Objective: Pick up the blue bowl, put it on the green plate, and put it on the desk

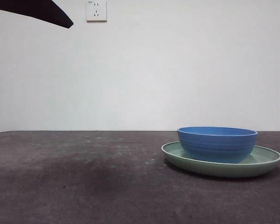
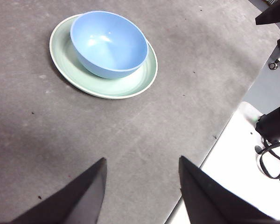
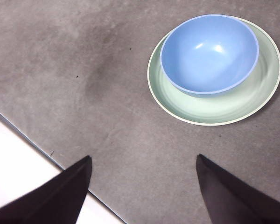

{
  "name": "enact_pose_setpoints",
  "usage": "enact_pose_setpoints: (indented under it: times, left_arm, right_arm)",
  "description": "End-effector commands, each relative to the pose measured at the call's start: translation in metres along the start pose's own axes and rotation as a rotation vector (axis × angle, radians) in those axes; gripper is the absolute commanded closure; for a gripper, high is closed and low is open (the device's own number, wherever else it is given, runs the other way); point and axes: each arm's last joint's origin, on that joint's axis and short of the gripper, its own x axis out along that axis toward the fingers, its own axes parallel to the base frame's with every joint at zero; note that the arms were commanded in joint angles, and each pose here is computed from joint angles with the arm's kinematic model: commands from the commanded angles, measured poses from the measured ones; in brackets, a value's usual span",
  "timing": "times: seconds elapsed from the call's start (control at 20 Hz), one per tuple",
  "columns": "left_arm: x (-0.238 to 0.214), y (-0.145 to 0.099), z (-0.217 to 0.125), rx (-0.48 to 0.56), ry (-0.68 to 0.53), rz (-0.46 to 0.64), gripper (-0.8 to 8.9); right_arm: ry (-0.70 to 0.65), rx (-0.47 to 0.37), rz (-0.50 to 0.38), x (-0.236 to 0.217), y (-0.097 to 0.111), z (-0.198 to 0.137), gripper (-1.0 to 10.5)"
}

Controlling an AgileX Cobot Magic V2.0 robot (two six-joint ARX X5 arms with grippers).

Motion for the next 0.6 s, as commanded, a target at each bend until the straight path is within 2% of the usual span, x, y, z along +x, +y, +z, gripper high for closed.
enact_pose_setpoints:
  times: [0.05, 0.15, 0.4, 0.6]
  left_arm:
    - [0.002, -0.001, 0.002, 0.026, -0.004, -0.012, 5.64]
    - [0.002, -0.001, 0.002, 0.026, -0.004, -0.012, 5.64]
    - [0.002, -0.001, 0.002, 0.026, -0.004, -0.012, 5.64]
    - [0.002, -0.001, 0.002, 0.026, -0.004, -0.012, 5.64]
  right_arm:
    - [-0.015, 0.018, -0.012, -0.003, 0.001, 0.004, 5.9]
    - [-0.014, 0.056, -0.069, -0.003, -0.001, 0.004, 5.9]
    - [-0.037, 0.141, -0.293, -0.001, -0.009, 0.008, 5.9]
    - [-0.034, 0.19, -0.354, 0.01, -0.019, 0.019, 5.9]
